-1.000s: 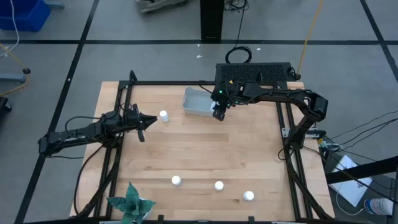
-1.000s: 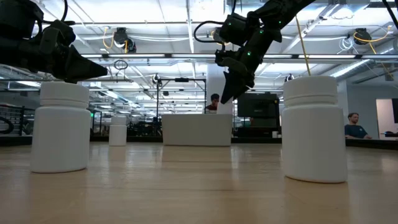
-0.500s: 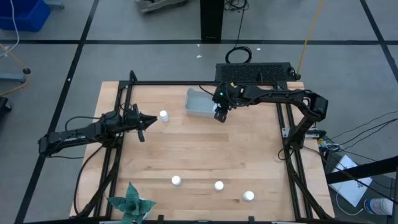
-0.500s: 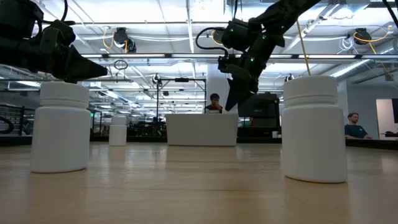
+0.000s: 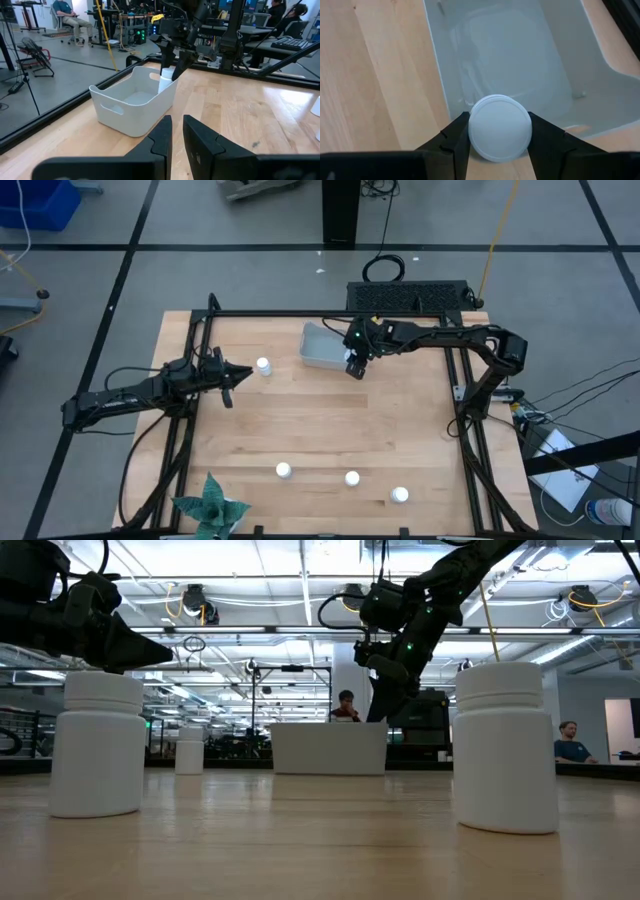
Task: Pick and place pill bottles into a basket
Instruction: Put the white pill bottle into the gray bin
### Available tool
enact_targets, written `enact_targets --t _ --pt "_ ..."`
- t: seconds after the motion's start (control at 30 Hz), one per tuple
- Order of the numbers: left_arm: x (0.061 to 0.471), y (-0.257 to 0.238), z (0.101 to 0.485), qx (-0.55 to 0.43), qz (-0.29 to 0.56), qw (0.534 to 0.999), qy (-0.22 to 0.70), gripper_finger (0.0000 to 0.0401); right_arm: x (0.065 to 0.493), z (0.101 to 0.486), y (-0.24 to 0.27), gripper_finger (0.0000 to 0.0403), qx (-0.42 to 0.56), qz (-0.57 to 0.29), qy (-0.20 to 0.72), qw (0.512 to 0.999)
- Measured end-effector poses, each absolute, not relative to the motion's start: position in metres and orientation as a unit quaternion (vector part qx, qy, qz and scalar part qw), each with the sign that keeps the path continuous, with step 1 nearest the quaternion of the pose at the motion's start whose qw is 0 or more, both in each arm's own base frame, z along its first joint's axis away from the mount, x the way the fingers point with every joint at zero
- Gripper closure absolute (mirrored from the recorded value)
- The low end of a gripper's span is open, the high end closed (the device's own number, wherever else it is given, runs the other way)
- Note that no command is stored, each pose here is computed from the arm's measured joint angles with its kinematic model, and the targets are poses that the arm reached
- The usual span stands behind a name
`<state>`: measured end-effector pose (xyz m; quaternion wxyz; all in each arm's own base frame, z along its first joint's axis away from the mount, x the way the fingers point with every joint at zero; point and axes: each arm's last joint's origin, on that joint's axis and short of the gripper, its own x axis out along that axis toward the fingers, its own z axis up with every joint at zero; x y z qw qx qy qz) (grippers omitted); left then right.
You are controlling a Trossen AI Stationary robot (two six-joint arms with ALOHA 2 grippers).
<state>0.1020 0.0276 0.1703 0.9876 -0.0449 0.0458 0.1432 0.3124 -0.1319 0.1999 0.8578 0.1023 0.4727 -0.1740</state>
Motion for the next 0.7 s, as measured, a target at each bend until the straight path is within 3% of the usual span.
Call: enact_targets --t 0.7 --pt "0.1020 0.0276 0.1701 -0.043 0.143 0.988 0.047 0.0350 0.3145 0.2013 -0.1320 0.0255 0.108 -0.165 0.460 0.866"
